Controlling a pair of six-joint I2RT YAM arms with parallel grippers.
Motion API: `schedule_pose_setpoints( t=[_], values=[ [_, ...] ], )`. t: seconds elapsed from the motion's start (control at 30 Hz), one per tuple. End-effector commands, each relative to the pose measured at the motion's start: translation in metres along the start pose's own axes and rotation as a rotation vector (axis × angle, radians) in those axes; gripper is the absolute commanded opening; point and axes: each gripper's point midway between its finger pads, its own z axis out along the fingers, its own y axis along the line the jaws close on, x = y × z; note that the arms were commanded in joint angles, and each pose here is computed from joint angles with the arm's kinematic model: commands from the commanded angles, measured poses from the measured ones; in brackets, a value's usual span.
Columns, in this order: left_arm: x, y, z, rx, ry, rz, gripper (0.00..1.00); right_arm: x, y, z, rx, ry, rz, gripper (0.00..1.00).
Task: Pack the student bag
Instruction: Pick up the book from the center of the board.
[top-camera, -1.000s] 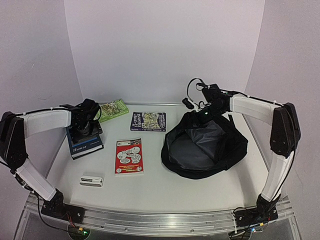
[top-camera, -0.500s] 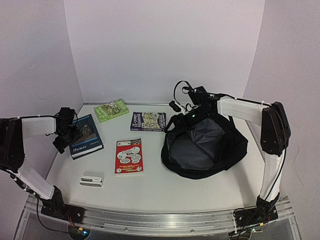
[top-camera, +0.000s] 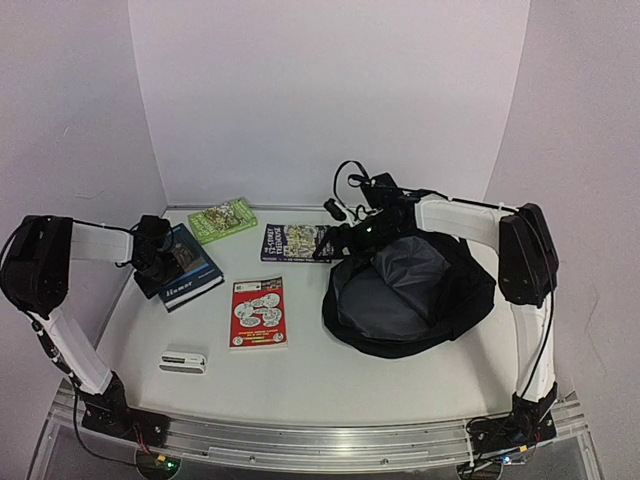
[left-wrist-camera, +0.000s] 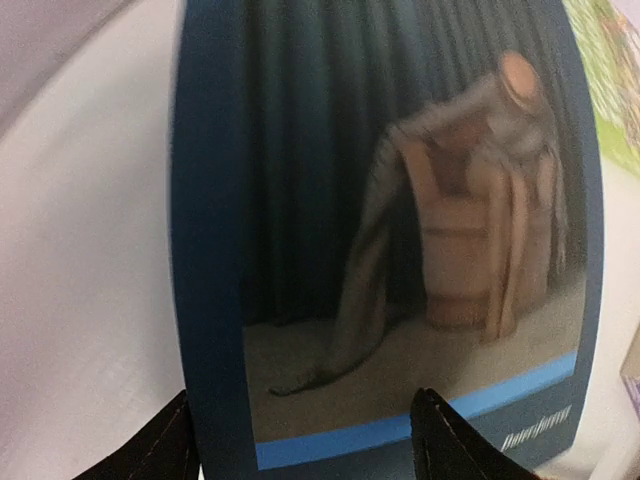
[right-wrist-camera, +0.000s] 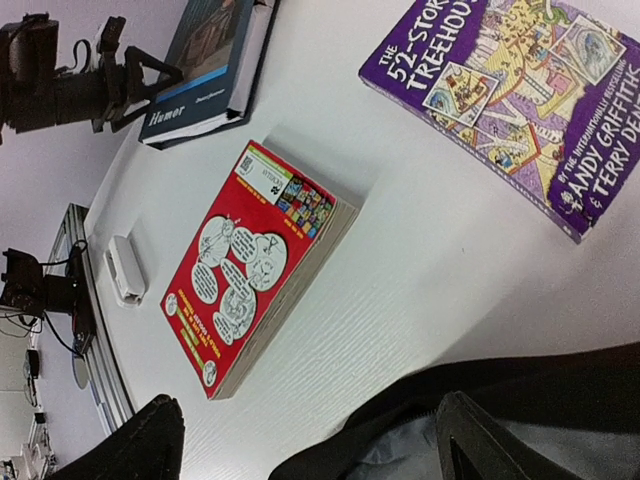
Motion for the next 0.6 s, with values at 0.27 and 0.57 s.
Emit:
schedule_pose_setpoints(
  t=[0.27,0.57],
  values=[
    [0.142,-0.048,-0.021,0.120,0.234,0.327,0.50,-0.054,0.015,0.051,-0.038,-0.104,-0.012,0.81],
    [0.038,-0.071,-0.083,0.233,0.030,0.280,0.90,-0.025,0.044,0.077,-0.063,-0.035,-0.013,0.81]
  ],
)
